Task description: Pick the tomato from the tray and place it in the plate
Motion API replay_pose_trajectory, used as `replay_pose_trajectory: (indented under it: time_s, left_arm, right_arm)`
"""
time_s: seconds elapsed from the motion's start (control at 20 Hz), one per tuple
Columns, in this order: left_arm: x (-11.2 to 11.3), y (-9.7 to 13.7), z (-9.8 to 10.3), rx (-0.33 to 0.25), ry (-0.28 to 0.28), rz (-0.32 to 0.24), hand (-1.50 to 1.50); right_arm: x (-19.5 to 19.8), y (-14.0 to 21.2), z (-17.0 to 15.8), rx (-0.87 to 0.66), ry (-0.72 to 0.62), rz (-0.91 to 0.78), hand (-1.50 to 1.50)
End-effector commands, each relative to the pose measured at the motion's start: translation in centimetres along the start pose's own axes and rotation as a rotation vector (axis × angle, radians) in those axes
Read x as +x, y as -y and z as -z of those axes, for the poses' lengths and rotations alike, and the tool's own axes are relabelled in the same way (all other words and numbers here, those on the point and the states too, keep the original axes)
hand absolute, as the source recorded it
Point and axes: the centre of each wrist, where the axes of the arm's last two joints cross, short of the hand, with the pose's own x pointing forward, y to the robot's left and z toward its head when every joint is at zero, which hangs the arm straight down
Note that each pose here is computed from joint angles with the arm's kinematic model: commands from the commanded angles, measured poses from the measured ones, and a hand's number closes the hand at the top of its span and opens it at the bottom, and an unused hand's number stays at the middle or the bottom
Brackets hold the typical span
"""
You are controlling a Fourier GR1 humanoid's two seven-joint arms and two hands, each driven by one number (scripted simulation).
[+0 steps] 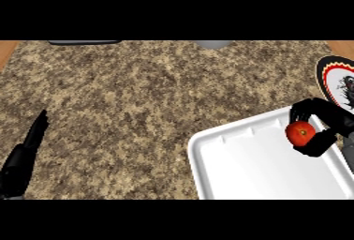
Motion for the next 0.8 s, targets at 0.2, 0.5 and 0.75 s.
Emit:
replay_pose_trajectory:
  time_s: [0.2, 0.5, 0.75]
  left_arm:
    - [0.3, 0.2, 0.1, 0.001, 0.020, -0.009, 0.00]
    - [-0.2, 0.9, -0.2, -0.019, 0.018, -0.023, 0.00]
    - [-0.1, 1.0, -0.2, -0.026, 0.017, -0.017, 0.00]
  right_arm:
    - [-8.5, 11.8, -9.4, -0.241, -0.087, -0.184, 1.50]
    - [-12.5, 14.9, -13.9, -0.512, 0.000, -0.170, 1.50]
    - [-14.4, 16.4, -16.6, -0.697, 0.160, -0.186, 1.50]
